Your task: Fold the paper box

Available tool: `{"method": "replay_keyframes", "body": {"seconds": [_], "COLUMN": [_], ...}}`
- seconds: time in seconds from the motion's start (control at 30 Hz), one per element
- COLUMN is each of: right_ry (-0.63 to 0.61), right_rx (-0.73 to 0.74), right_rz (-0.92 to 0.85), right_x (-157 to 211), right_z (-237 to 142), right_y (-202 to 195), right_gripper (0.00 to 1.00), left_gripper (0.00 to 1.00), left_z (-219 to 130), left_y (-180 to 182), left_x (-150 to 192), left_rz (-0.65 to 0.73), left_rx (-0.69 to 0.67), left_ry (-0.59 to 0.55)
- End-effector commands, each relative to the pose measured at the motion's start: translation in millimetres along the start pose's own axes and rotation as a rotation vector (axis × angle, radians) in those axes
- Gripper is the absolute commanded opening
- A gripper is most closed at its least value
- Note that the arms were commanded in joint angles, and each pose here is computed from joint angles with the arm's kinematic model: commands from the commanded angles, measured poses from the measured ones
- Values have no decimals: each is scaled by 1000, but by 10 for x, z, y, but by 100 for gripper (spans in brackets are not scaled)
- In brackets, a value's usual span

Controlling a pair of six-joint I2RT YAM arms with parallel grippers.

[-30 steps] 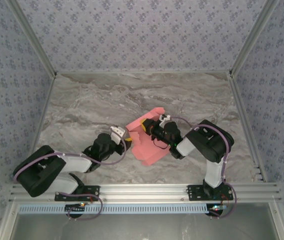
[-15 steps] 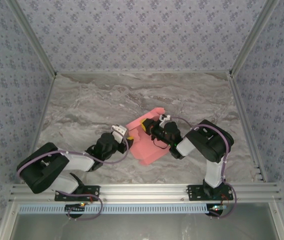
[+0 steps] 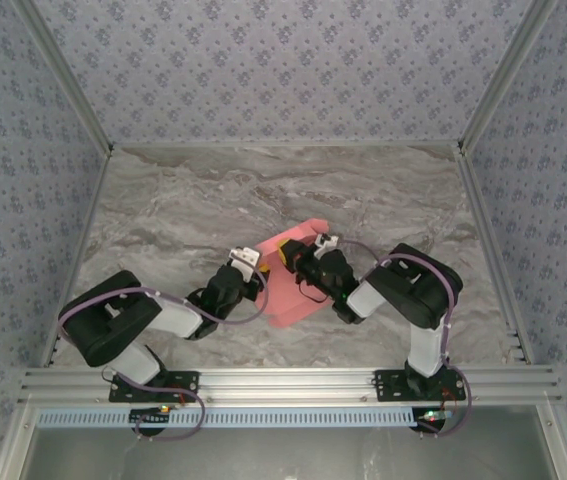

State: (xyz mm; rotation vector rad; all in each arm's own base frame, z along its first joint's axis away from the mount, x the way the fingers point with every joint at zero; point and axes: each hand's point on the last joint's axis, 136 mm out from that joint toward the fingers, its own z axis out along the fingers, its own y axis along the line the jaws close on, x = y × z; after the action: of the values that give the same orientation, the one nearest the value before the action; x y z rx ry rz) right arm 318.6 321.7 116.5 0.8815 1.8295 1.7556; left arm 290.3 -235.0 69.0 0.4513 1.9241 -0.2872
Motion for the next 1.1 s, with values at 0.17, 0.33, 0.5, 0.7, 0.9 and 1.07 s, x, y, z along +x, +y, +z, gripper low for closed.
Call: {"method": "replay_keyframes", "body": {"seconds": [0.17,0.33,0.5,0.7,0.9,1.07], "right_ry": [-63,-72,-70,-56,-59,-113], "right_rx": [93,100,115,180,311,431], "right_rz": [22,14,-20,-39,-234,-625], "right_x": [143,197,213,258,370,71], "right_z": [-62,-82,-148,-339,-743,-1211], "right_y": [-255,-239,-200,-129,163,544], "right_gripper": [0,14,30,55,63,69], "left_gripper": [40,23,11,5,4,4], "left_z": [141,189,225,245,271,264], "left_y": [151,170,203,261,201,124], "left_x": [-235,-227,-184,-176,-256,-294], "left_rz": [-36,-18,-33,-26,-7,7], "left_rx": [-115,-121,-96,-85,6,110], "left_ry": [-80,-68,-55,-43,-38,-12]}}
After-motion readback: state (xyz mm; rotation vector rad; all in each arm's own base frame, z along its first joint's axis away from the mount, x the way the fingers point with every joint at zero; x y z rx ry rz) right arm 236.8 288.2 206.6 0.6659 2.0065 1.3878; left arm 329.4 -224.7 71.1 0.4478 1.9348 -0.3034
